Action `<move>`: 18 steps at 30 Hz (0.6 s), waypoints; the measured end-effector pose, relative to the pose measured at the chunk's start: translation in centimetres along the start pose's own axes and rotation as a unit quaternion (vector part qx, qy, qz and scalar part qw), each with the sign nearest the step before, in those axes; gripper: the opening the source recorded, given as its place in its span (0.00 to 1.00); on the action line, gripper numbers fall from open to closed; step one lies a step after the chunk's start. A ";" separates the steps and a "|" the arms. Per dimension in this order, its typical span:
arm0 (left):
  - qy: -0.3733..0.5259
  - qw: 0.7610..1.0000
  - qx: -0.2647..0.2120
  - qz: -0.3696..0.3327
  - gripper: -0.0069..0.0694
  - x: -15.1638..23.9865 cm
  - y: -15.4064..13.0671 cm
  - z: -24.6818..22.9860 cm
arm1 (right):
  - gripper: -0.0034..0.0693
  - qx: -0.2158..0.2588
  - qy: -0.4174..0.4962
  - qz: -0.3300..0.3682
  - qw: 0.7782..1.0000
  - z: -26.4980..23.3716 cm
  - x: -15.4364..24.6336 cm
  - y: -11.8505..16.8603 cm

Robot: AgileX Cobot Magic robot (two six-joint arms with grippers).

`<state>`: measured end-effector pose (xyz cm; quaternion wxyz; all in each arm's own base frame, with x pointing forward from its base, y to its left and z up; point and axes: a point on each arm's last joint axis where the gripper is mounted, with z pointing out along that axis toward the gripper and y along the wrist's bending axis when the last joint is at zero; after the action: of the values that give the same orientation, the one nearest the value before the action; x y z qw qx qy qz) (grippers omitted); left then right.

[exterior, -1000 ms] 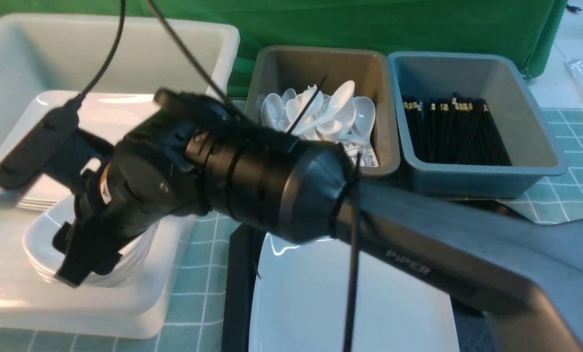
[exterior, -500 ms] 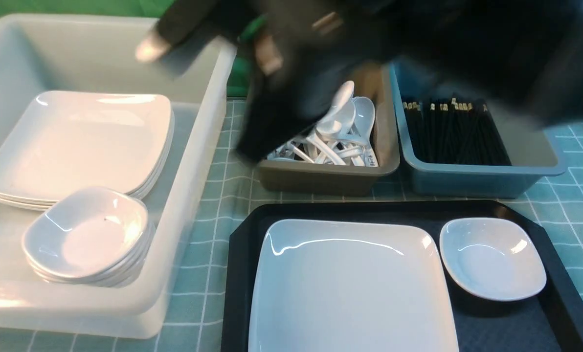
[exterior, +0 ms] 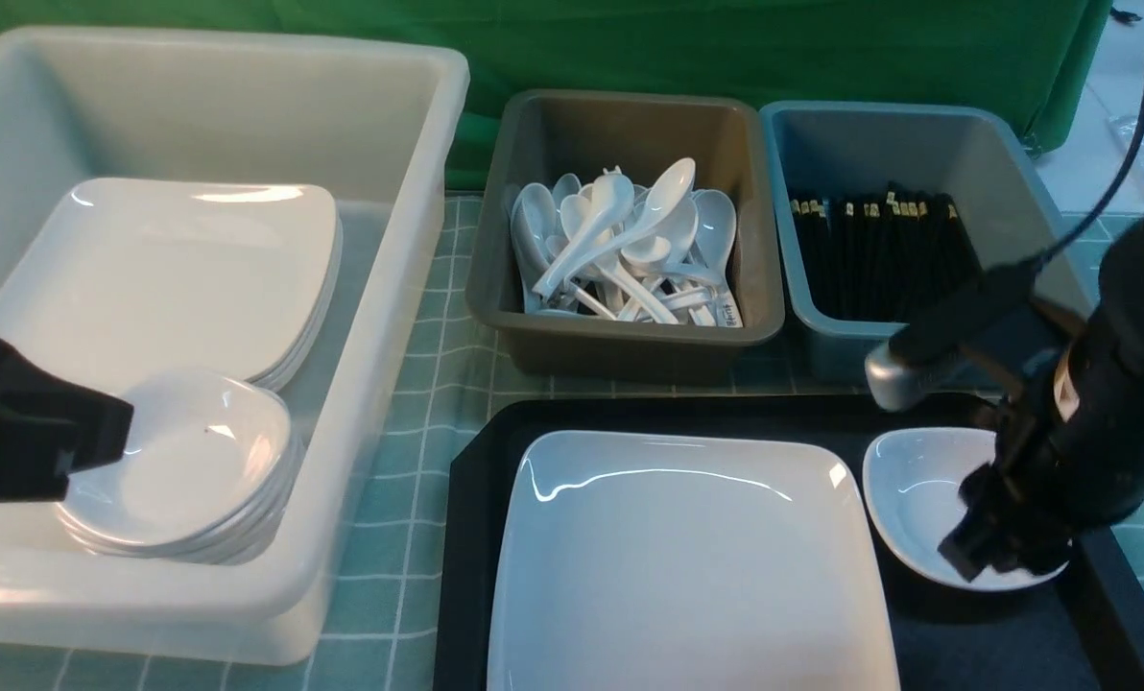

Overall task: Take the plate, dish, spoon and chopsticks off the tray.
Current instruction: Use the right arm to grab a small plate from the dinner plate

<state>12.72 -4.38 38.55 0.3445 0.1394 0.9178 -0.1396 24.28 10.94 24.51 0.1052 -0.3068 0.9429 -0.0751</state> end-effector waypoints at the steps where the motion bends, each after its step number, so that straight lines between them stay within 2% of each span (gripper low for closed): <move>1: 0.001 1.000 -0.004 -0.001 0.11 0.0 0.1 0.0 | 0.72 -0.006 -0.015 -0.001 1.000 1.5 0.3 0.3; 5: 0.001 1.000 -0.006 -0.012 0.11 0.0 0.1 0.0 | 0.79 -0.009 -0.033 -0.006 0.999 3.7 0.3 0.7; 15: 0.003 1.000 -0.006 -0.018 0.11 0.1 0.1 0.0 | 0.76 0.003 -0.010 -0.030 1.000 7.8 -0.9 0.9; 18: 0.005 1.000 -0.006 -0.018 0.11 0.1 0.1 0.0 | 0.71 0.005 -0.002 -0.034 0.999 8.6 -1.0 1.0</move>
<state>12.70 -4.26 38.48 0.3386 0.1217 0.9226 -0.1393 26.60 11.62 16.09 0.1058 -0.3382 0.9314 -0.0831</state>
